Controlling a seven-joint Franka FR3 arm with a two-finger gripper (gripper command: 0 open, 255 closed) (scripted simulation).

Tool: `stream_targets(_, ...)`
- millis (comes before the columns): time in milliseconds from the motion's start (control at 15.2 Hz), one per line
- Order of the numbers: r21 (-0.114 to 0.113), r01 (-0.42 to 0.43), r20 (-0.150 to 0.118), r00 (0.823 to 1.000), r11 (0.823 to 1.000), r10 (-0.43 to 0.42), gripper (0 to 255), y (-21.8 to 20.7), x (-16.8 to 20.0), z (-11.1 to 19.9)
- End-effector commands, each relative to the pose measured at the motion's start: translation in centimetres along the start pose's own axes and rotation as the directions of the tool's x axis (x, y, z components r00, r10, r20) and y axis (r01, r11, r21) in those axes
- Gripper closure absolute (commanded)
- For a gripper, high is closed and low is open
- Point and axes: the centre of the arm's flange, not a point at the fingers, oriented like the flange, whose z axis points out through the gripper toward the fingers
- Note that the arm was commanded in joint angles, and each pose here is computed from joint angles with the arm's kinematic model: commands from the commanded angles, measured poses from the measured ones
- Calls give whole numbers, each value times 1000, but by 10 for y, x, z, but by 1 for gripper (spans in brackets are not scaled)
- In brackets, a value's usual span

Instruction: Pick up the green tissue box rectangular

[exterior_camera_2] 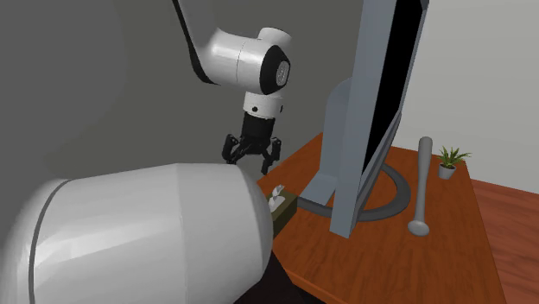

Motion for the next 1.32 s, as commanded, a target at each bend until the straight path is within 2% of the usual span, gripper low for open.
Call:
stream_targets(0, 18, 1, -23, 1000, 1000, -1, 0, 23, 5, 16)
stream_targets(792, 137, 6, -146, 989, 991, 14, 0, 158, 38, 108)
stream_targets(1254, 137, 6, -146, 989, 991, 14, 0, 167, 37, 144)
